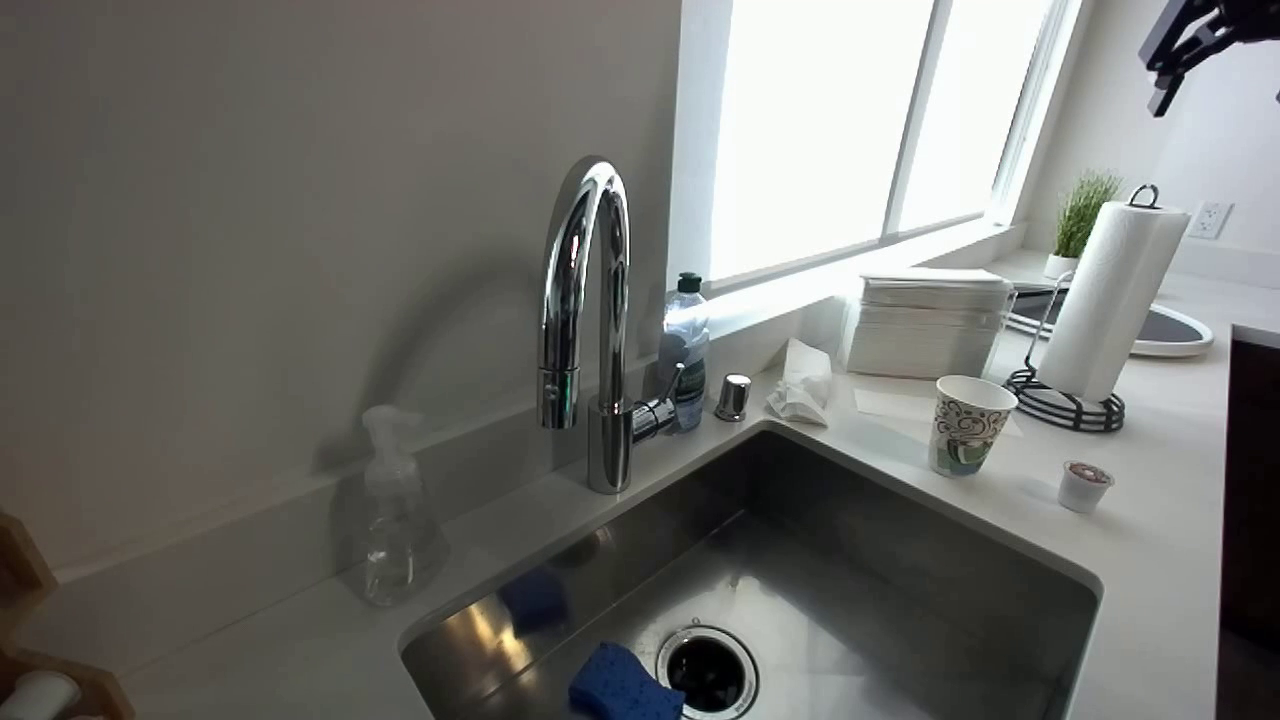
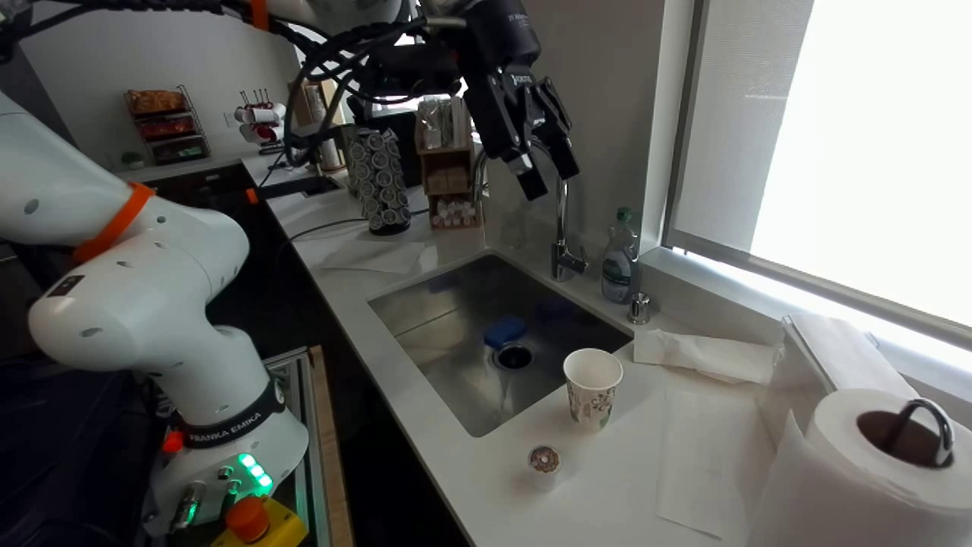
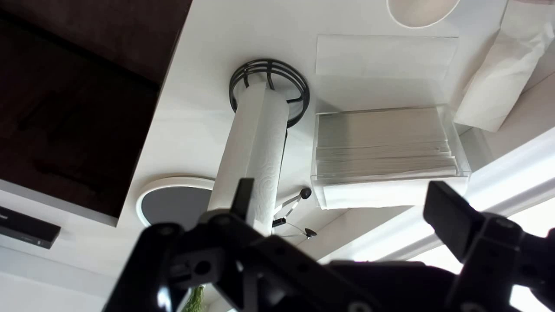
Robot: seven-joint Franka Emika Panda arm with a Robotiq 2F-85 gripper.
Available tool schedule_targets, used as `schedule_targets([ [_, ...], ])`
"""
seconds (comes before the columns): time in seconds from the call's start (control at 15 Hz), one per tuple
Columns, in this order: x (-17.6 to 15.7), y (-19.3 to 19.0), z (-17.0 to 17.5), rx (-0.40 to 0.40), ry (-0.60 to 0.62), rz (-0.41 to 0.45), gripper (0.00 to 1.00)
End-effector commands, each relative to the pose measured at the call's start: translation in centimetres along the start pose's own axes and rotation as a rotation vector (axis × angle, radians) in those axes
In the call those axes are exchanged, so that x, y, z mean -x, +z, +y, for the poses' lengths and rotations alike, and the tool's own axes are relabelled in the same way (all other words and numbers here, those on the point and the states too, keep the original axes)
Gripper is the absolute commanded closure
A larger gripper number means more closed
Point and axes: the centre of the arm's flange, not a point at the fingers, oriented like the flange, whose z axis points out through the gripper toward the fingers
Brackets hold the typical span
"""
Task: Cut a piece of paper towel and move it to the left side where another piece of paper towel is
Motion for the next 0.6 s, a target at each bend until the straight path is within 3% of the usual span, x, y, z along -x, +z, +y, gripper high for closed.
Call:
schedule_targets([
  [0.0, 0.0, 0.0, 0.0, 0.0, 0.0, 0.0, 0.0],
  [0.53, -5.2, 7.3, 2.9, 0.182, 0.357, 0.111, 0.0],
])
